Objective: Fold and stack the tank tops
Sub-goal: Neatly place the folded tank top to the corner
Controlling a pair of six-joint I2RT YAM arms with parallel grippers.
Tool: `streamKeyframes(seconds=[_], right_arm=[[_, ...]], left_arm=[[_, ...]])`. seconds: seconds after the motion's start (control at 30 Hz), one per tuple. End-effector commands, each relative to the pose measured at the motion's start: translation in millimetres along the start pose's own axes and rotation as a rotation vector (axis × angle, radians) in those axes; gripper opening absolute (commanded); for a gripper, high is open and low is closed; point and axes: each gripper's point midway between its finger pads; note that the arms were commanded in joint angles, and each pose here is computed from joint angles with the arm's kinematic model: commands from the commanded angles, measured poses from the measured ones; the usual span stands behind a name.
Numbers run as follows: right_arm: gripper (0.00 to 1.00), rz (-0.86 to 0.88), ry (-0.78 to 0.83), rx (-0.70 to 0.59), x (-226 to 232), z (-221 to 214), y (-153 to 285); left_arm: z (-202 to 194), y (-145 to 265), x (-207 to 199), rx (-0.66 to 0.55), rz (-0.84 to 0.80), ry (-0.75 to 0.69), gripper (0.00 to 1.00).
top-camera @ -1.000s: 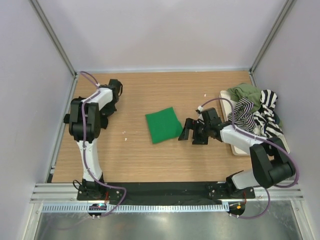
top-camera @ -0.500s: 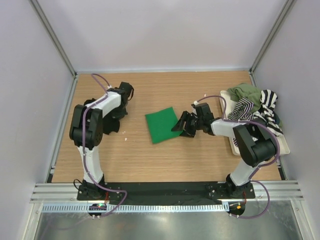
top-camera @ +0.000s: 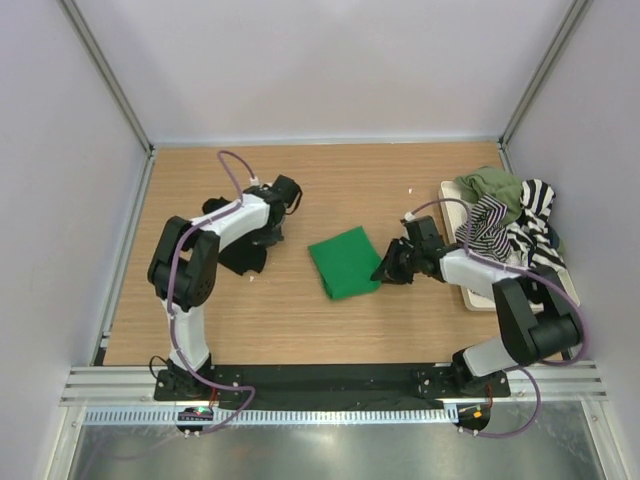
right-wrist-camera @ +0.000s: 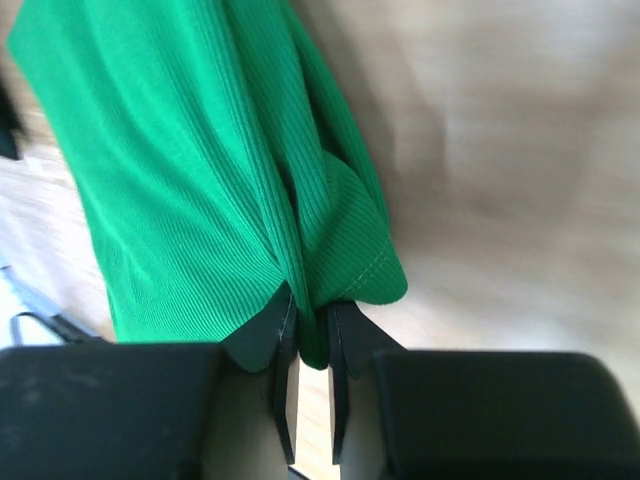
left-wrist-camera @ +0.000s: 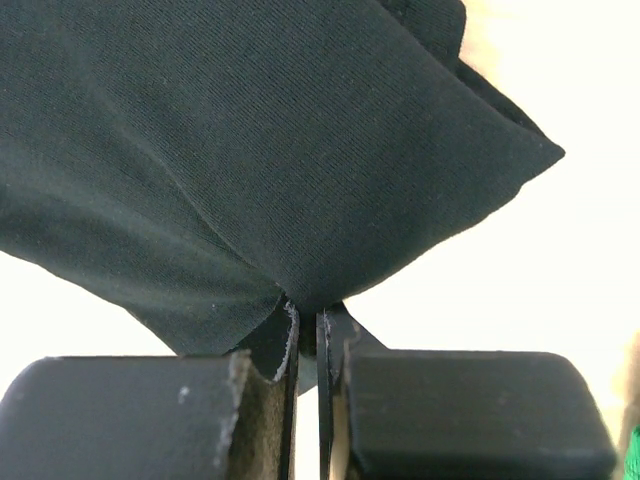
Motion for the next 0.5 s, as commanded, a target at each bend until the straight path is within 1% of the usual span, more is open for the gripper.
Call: streamKeyframes(seconds=[0.0, 0.03, 0.07, 0.1, 0.13, 0.17, 0.2, 0.23, 0.27, 0.3, 0.33, 0.37, 0.4, 0.43, 0.47], right_arm=[[0.19, -0.156, 0.031, 0.016, -41.5, -15.3, 30.2], [0.21, -0.178, 0.051, -0.027, -44.1, -8.6, 41.0], [0.31, -0.206, 0.046, -0.045, -49.3, -5.7, 47.1], [0.39, -0.242, 0.033, -0.040, -56.3, -8.7, 54.0], [0.42, -0.249, 0.006, -0.078, -58.7, -2.5, 61.8], [0.56, -0.245, -0.005, -0.082, -59.9, -6.2, 62.6], [0.63, -0.245, -0.014, -0.092, -59.6, -5.6, 64.5], [0.72, -0.255, -0.024, -0.111, -59.8, -3.4, 69.1], [0.81, -0.263, -0.038, -0.123, -61.0, -3.2, 71.5], [0.85, -0.282, -0.043, -0.157, -62.1, 1.2, 78.2], [0.86, -0.283, -0.044, -0.158, -62.4, 1.5, 78.4], [0.91, -0.296, -0.043, -0.198, -62.0, 7.5, 85.4], [0.93, -0.297, -0.041, -0.220, -60.8, 12.0, 88.5], [0.95, -0.293, -0.033, -0.238, -58.5, 16.2, 91.1], [0.95, -0.292, -0.030, -0.251, -55.6, 23.8, 92.3]], left_arm=[[-4.3, 31.9, -41.4, -0.060, -0.094, -0.016, 0.00], [-8.4, 34.5, -50.4, -0.062, -0.104, -0.029, 0.00], [-11.6, 37.7, -59.6, -0.067, -0.115, -0.041, 0.00], [-20.5, 41.4, -78.2, -0.065, -0.136, -0.073, 0.00], [-24.2, 43.4, -87.9, -0.065, -0.148, -0.087, 0.00], [-29.1, 44.5, -96.7, -0.059, -0.157, -0.104, 0.00], [-33.1, 54.8, -113.4, -0.073, -0.183, -0.133, 0.00], [-40.8, 50.1, -119.5, -0.066, -0.167, -0.159, 0.00], [-40.2, 55.9, -125.5, -0.076, -0.166, -0.171, 0.01], [-48.4, 56.7, -131.5, -0.084, -0.153, -0.198, 0.02], [-50.8, 58.8, -134.0, -0.090, -0.150, -0.204, 0.04], [-53.2, 61.2, -135.5, -0.091, -0.150, -0.207, 0.08], [-58.1, 62.9, -135.9, -0.089, -0.151, -0.215, 0.14], [-58.2, 68.8, -136.1, -0.090, -0.168, -0.201, 0.29], [-60.7, 67.3, -130.9, -0.089, -0.161, -0.197, 0.37]])
Point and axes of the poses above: each gripper's point midway between its finger pads, its own y axis back along the fingers, its own x axis along the line the jaws close on, z = x × y, and after that the axes turned 6 degrees about y, right-handed
